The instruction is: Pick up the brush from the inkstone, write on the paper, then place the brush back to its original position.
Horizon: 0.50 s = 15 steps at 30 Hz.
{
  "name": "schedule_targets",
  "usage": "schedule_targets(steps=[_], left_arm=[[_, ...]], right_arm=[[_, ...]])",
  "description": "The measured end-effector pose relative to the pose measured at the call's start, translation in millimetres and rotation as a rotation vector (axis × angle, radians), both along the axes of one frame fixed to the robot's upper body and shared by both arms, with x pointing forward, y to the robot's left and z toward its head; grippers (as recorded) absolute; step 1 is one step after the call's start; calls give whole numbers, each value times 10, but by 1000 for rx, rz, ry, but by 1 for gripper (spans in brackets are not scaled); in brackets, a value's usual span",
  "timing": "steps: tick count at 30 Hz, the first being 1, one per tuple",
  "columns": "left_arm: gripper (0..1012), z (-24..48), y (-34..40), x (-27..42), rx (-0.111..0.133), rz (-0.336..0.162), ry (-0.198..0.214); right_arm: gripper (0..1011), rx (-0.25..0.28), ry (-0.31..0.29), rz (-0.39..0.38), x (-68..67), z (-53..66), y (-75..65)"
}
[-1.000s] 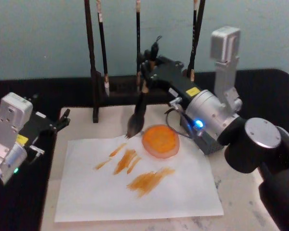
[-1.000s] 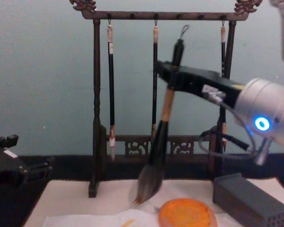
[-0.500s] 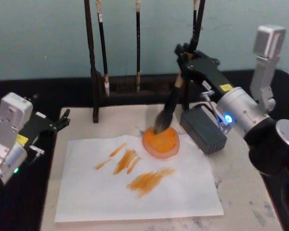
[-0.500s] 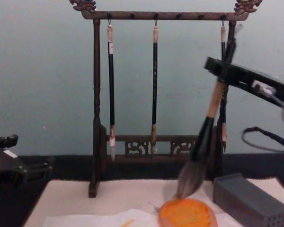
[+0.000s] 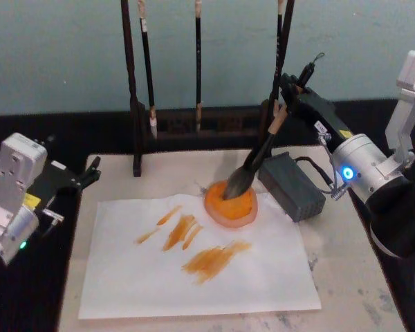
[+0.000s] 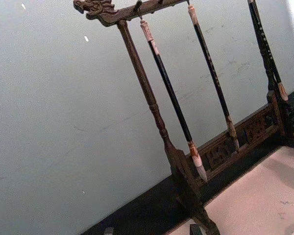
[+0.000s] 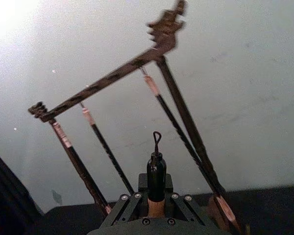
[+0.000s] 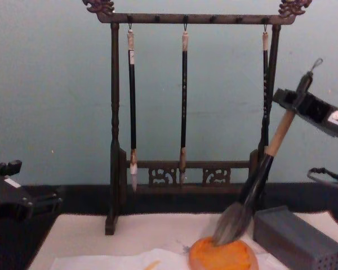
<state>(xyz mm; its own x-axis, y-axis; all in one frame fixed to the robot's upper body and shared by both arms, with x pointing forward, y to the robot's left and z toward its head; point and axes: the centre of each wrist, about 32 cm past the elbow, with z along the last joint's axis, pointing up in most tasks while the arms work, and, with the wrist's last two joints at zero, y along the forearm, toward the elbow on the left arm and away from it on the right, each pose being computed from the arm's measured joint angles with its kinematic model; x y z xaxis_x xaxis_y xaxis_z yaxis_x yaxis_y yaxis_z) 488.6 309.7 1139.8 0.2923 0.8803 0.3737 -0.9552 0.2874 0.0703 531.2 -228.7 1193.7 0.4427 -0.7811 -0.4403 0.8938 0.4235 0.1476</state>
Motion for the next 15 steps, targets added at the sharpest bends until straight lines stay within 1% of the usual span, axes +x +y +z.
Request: schedule_targets(steps=[1, 2, 5, 15], left_arm=[[1001, 0, 0, 0, 0, 0, 0], [1001, 0, 0, 0, 0, 0, 0], [1001, 0, 0, 0, 0, 0, 0], [1001, 0, 0, 0, 0, 0, 0]], right_arm=[[176, 20, 17, 1, 16, -20, -15], [176, 20, 17, 1, 16, -20, -15], [176, 57, 54, -2, 56, -67, -52], [176, 125, 133, -13, 183, -160, -141]])
